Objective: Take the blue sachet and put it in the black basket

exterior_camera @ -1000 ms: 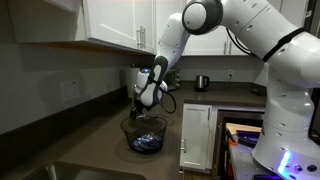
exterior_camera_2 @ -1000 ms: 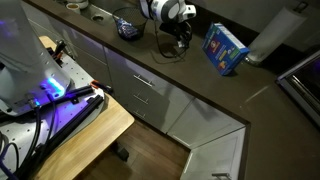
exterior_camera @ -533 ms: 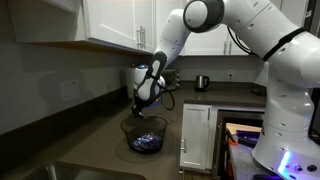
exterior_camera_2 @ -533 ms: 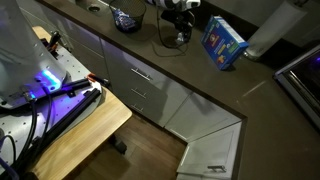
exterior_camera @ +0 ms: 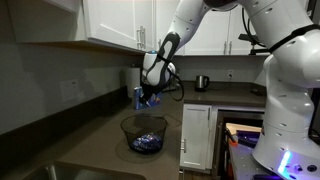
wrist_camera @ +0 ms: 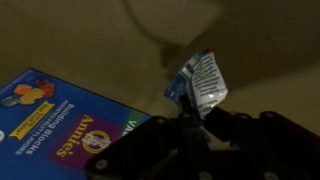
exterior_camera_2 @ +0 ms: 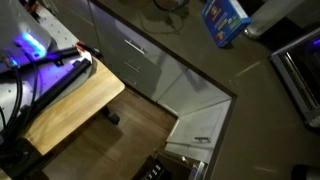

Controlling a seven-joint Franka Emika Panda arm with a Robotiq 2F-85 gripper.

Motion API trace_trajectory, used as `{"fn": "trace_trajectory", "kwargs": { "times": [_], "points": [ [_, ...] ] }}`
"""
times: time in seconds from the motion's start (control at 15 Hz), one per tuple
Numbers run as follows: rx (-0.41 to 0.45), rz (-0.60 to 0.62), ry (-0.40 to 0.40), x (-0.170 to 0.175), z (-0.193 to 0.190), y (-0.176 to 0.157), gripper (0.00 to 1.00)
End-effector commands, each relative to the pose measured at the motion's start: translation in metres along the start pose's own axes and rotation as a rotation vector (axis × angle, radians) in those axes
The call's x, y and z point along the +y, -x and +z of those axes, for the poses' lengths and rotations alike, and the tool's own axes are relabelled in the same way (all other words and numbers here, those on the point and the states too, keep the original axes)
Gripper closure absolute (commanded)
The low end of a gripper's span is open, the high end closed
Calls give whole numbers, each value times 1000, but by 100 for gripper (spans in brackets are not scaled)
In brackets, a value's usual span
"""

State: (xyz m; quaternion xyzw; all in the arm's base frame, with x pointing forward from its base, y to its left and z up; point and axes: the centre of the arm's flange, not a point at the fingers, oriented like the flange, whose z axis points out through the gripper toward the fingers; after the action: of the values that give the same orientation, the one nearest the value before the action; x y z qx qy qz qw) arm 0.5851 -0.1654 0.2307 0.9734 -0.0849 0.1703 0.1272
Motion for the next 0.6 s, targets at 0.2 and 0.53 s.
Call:
{"fn": "trace_trajectory", "kwargs": {
  "times": [0.2, 0.53],
  "points": [
    [-31, 28, -148, 0, -119, 74, 92],
    [-76, -53, -297, -63, -174, 104, 92]
  ]
}}
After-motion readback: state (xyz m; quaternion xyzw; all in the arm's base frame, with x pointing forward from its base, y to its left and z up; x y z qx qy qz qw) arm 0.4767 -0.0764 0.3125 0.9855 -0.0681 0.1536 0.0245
